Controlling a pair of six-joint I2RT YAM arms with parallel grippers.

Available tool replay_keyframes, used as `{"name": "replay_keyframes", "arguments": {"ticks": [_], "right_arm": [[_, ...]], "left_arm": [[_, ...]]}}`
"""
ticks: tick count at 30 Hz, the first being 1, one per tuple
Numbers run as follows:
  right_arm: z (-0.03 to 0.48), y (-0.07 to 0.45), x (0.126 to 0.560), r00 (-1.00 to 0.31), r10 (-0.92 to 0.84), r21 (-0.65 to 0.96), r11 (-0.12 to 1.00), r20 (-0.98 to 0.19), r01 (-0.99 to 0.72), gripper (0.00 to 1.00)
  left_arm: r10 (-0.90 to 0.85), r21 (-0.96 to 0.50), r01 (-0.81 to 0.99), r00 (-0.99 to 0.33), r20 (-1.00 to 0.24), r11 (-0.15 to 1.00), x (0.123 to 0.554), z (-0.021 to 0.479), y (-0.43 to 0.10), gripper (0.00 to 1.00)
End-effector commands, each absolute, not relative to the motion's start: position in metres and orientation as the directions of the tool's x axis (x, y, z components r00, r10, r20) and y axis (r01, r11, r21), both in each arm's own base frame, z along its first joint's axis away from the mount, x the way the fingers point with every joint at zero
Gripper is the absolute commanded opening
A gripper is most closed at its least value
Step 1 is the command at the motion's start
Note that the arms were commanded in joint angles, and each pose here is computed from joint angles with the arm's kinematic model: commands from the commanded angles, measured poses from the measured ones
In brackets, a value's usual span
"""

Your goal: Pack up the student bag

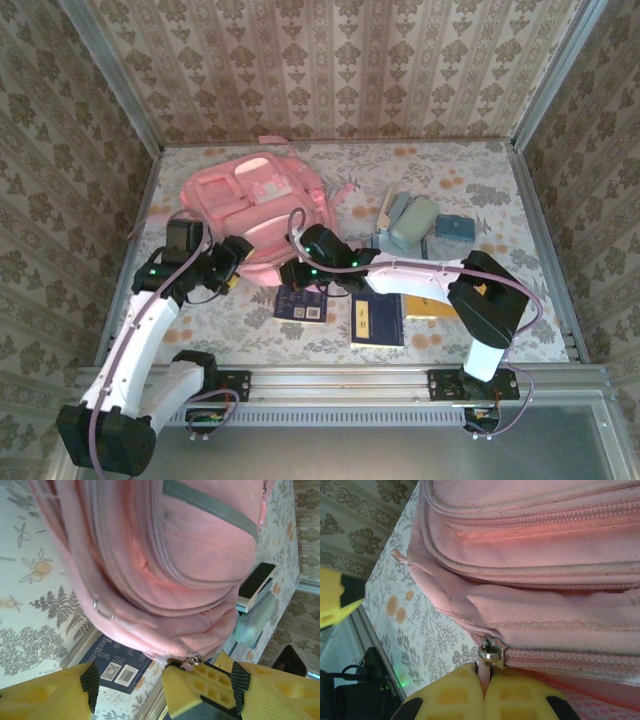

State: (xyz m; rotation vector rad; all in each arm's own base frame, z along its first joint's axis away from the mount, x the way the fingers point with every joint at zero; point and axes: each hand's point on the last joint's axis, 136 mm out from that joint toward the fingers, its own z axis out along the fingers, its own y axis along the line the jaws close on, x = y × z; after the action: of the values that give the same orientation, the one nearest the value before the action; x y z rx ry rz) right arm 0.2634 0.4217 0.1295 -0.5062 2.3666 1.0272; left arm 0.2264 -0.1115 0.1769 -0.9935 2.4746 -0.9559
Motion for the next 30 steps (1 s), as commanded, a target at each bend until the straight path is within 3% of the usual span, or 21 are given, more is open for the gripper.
{"name": "replay_keyframes", "arguments": {"ticks": [1,17,19,24,25,28,30], "right_arm": [[0.158,0.442,0.280,-0.758,-0.027,0.582,0.623,-0.651,-0.523,0.00],[0.132,0.451,0.260,-0.775,-0.118,0.577,0.601,-0.620,-0.553,0.00],[0.119,0.450,0.257,-0.782,-0.142,0.568,0.610,-0.606,-0.552,0.00],[0.098,0.448,0.251,-0.792,-0.188,0.561,0.612,-0.581,-0.557,0.09],[0.096,0.447,0.250,-0.792,-0.191,0.557,0.617,-0.580,-0.556,0.15],[0.096,0.438,0.253,-0.785,-0.184,0.534,0.639,-0.592,-0.553,0.35],[0.102,0.432,0.256,-0.777,-0.166,0.534,0.638,-0.608,-0.554,0.42]], "left_arm": [[-0.756,-0.628,-0.596,-0.654,0.019,0.500,0.208,0.165,-0.101,0.71],[-0.784,-0.635,-0.604,-0.621,-0.004,0.482,0.263,0.127,-0.107,0.63],[-0.783,-0.642,-0.593,-0.622,-0.019,0.486,0.271,0.127,-0.108,0.54],[-0.772,-0.647,-0.578,-0.635,-0.026,0.497,0.284,0.121,-0.114,0.04],[-0.769,-0.646,-0.576,-0.639,-0.027,0.501,0.284,0.120,-0.116,0.00],[-0.763,-0.651,-0.561,-0.645,-0.044,0.512,0.287,0.124,-0.119,0.00],[-0.760,-0.657,-0.551,-0.648,-0.052,0.514,0.289,0.127,-0.121,0.00]]}}
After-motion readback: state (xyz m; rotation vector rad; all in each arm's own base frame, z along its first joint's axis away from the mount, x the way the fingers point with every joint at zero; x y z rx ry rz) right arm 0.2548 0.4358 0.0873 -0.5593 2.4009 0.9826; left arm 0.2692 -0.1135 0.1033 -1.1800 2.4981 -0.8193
